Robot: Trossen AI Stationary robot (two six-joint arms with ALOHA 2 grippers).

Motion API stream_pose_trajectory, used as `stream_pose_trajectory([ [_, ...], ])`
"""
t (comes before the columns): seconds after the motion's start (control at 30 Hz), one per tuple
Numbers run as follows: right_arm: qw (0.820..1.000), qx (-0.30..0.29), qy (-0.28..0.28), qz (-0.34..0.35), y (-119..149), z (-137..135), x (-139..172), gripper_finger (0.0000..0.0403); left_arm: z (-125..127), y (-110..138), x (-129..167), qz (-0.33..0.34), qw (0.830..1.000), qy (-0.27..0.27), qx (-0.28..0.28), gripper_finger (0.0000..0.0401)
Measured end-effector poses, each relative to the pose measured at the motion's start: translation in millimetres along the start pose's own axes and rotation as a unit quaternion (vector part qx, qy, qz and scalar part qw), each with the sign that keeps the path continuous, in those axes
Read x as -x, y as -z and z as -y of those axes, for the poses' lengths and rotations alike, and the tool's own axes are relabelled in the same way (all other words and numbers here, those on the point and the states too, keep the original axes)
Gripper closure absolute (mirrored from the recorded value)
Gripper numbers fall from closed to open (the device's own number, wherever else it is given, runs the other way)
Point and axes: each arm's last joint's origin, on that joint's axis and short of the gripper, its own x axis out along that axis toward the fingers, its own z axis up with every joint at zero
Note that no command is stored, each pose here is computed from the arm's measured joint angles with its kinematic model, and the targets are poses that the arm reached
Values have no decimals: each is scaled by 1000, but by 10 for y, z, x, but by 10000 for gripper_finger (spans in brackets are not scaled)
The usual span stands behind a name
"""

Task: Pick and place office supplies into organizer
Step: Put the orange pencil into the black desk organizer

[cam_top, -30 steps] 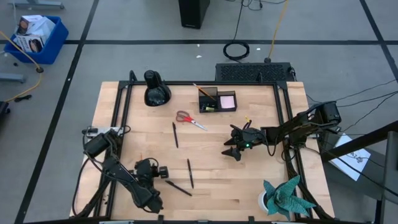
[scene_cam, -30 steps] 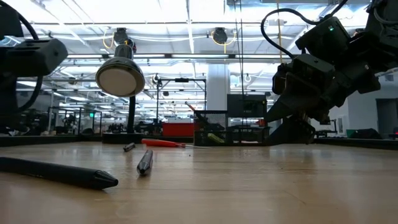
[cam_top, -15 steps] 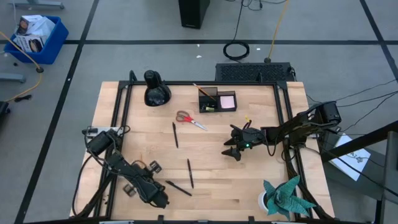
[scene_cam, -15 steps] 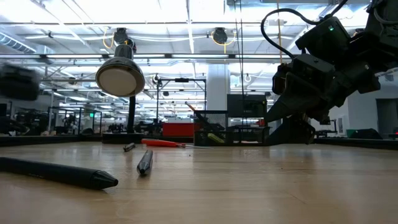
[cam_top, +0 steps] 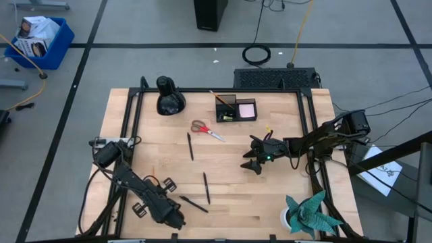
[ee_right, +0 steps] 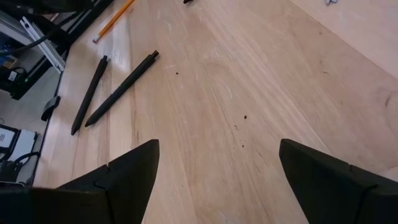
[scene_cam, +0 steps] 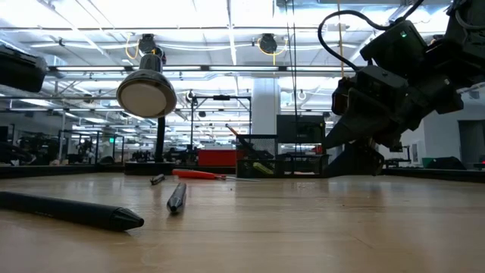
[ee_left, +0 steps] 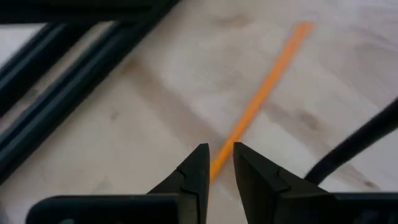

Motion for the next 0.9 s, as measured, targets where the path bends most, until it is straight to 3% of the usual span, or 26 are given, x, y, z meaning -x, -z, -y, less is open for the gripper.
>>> stream_pose_trajectory([
  [0.13,1000,0,0,0,0,1,0,78,-104,-11,-70,26,997,58,-52,304],
  [0.3,1000,0,0,0,0,0,0,78,-197,-28,-155,44,997,54,-34,233],
  [0.5,1000,0,0,0,1,0,0,78,-163,71,-237,7,991,91,-101,173],
  [0.9,1000,0,0,0,1,0,0,78,-172,132,-473,-27,990,79,-115,150],
])
